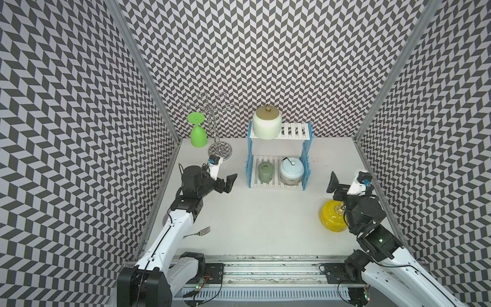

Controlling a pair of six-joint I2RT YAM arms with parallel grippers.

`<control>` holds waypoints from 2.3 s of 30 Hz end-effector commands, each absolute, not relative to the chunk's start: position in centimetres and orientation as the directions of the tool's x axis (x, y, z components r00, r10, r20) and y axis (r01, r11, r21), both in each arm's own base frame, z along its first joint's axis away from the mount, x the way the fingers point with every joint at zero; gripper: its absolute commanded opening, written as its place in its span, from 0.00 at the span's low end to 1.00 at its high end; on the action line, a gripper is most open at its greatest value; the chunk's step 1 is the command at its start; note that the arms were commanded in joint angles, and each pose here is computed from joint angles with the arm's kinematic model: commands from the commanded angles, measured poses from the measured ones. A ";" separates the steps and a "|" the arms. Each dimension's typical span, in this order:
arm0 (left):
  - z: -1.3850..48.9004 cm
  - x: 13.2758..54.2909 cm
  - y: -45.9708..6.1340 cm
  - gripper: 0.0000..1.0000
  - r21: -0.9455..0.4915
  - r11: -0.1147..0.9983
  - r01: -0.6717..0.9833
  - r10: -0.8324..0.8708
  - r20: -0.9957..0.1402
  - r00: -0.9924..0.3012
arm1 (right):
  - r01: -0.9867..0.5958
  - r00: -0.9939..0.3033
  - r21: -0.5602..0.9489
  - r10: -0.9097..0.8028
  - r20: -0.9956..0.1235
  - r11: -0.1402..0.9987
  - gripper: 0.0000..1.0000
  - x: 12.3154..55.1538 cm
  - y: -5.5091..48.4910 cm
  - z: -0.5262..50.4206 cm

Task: Remove the tea canisters from the shelf
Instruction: Pick up the tea canister from the shelf.

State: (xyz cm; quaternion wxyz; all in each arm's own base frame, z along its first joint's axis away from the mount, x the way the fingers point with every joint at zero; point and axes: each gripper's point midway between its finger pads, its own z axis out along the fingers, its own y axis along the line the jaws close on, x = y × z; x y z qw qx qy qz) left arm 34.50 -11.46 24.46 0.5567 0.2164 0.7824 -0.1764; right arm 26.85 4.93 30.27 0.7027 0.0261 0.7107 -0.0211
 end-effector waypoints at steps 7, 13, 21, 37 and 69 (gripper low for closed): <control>29.9 36.2 -13.5 0.98 0.065 0.815 0.576 0.234 -0.946 -0.224 | -0.172 0.067 -0.180 -0.171 -0.983 0.969 1.00 25.8 8.6 30.3; 34.2 38.1 -14.9 0.98 0.097 0.797 0.597 0.239 -0.957 -0.164 | -0.187 0.113 -0.166 -0.147 -0.983 0.968 1.00 25.1 8.6 29.6; 40.3 41.0 -17.2 0.97 0.124 0.782 0.611 0.212 -0.974 -0.074 | -0.166 0.191 -0.149 -0.117 -0.975 0.975 1.00 23.7 7.6 29.5; 45.9 48.4 -21.2 0.95 0.080 0.786 0.613 0.141 -0.989 -0.051 | -0.221 0.278 -0.132 -0.067 -0.958 0.966 1.00 22.3 8.0 30.3; 46.0 53.0 -28.0 0.68 0.119 0.735 0.667 0.155 -0.988 0.005 | -0.221 0.288 -0.129 -0.061 -0.956 0.967 1.00 22.2 7.8 30.4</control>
